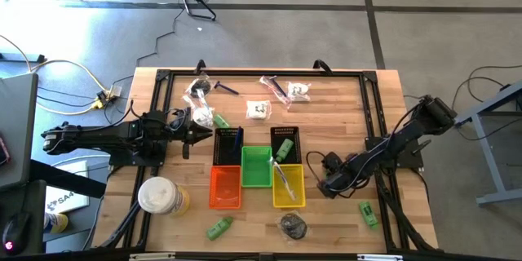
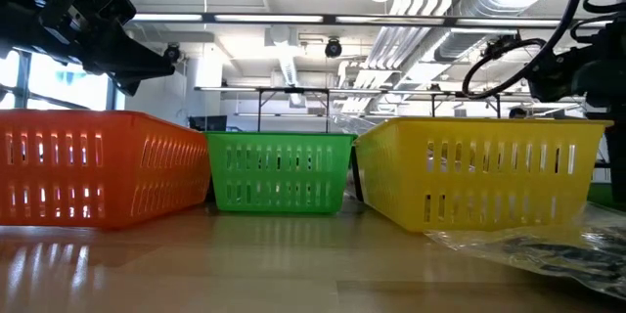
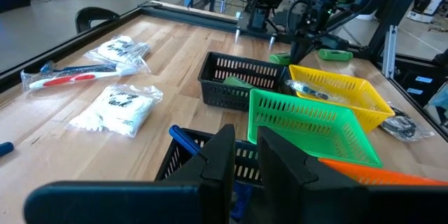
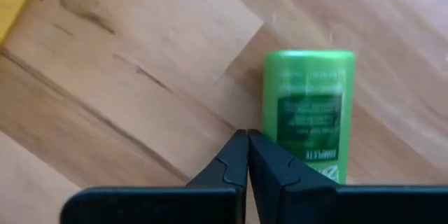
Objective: Pick & Place Travel size toiletries
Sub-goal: Put the green shampoo into the right black bin
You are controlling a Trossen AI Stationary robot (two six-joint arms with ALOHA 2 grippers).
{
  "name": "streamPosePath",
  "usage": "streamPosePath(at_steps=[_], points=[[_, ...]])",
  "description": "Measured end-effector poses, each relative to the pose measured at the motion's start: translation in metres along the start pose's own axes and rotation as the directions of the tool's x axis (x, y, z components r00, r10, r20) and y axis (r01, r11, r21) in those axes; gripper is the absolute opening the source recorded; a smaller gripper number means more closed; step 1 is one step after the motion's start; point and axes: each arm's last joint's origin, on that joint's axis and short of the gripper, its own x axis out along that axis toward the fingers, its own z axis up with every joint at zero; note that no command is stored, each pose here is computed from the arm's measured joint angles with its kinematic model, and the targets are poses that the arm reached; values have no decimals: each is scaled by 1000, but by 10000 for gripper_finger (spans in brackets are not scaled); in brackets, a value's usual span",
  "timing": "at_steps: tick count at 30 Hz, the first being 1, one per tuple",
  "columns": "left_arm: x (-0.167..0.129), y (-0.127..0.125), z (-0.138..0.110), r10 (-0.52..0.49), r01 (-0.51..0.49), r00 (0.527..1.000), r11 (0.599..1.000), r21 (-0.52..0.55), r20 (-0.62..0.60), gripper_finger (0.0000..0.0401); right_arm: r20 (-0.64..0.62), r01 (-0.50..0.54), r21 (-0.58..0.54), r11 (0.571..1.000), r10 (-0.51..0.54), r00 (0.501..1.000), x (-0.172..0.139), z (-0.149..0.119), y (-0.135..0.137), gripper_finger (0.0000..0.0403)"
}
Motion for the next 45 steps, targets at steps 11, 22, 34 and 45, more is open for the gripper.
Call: streamPosePath(at_steps=[11, 22, 34, 45], points=[[0, 0, 0, 0, 0, 1000, 1000, 0, 0, 61, 18, -89, -69, 994, 90, 996, -17, 9, 6, 3], [0, 0, 0, 0, 0, 1000, 1000, 0, 0, 61, -104, -8, -9, 1000, 7, 995, -16, 20, -6, 4], [0, 0, 0, 0, 0, 1000, 1000, 0, 0, 61, -210, -41, -50, 998, 29, 977, -14, 30, -8, 4], [0, 0, 0, 0, 0, 1000, 1000, 0, 0, 61, -228, 68, -80, 994, -85, 970, -27, 34, -14, 4]])
